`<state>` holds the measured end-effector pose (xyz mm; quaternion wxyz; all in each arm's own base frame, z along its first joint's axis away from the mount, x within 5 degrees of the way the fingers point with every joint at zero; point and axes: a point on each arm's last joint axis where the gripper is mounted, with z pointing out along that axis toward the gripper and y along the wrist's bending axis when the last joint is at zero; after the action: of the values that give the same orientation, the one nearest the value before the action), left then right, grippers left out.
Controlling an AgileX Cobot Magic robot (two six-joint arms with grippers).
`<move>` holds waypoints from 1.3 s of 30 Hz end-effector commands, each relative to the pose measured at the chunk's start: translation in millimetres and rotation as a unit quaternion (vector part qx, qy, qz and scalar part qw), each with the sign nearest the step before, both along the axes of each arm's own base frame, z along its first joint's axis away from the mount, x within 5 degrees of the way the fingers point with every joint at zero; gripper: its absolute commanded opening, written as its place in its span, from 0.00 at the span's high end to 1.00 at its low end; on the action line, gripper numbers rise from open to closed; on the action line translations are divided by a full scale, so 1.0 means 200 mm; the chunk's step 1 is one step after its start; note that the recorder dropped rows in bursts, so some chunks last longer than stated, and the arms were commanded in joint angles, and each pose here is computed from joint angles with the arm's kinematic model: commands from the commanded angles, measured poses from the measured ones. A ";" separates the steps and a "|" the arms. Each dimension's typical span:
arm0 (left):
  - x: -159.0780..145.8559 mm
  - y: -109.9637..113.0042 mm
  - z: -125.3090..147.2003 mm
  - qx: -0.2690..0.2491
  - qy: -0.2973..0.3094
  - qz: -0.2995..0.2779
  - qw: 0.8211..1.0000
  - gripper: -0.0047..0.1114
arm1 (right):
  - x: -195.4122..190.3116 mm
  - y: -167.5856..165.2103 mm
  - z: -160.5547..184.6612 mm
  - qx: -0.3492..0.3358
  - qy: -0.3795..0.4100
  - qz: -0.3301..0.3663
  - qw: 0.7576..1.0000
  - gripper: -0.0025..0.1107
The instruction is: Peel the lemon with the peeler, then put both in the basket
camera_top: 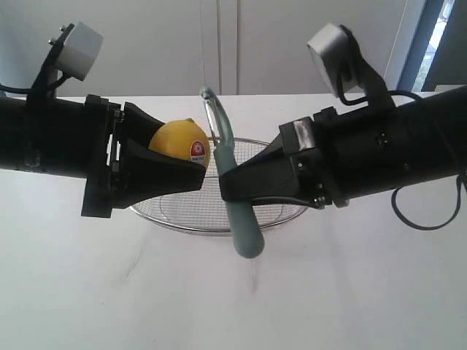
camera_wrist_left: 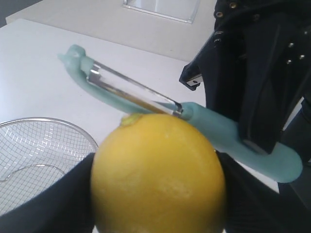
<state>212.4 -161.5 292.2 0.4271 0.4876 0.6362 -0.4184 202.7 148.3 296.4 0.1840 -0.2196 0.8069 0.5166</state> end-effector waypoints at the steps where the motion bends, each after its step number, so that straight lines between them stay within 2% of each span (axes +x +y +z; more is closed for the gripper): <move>1: -0.01 -0.01 0.02 -0.014 0.004 -0.007 1.000 0.96 | 0.01 -0.01 0.01 0.002 -0.004 -0.016 1.000 0.98; 5: -0.01 -0.01 0.02 -0.014 0.004 -0.007 1.000 0.96 | 0.01 -0.01 0.01 -0.006 -0.005 -0.019 1.000 0.98; 12: -0.01 -0.01 0.02 -0.014 0.004 -0.007 1.000 0.96 | 0.03 -0.04 -0.04 -0.071 0.003 -0.044 0.997 0.98; 20: -0.01 -0.01 0.02 -0.014 0.003 -0.007 1.000 0.96 | 0.04 -0.02 -0.10 -0.076 0.036 -0.018 0.996 0.98; 25: -0.01 -0.01 0.02 -0.014 0.003 -0.007 1.000 0.96 | 0.06 0.00 -0.14 -0.062 0.055 -0.009 0.997 0.98; 39: -0.01 -0.01 0.02 -0.014 0.003 -0.007 1.000 0.96 | 0.03 0.02 -0.11 -0.015 0.053 0.052 0.997 0.98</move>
<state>212.2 -161.5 292.2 0.4267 0.4879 0.6358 -0.4191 211.1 151.7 268.9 0.1115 -0.2245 0.8260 0.5049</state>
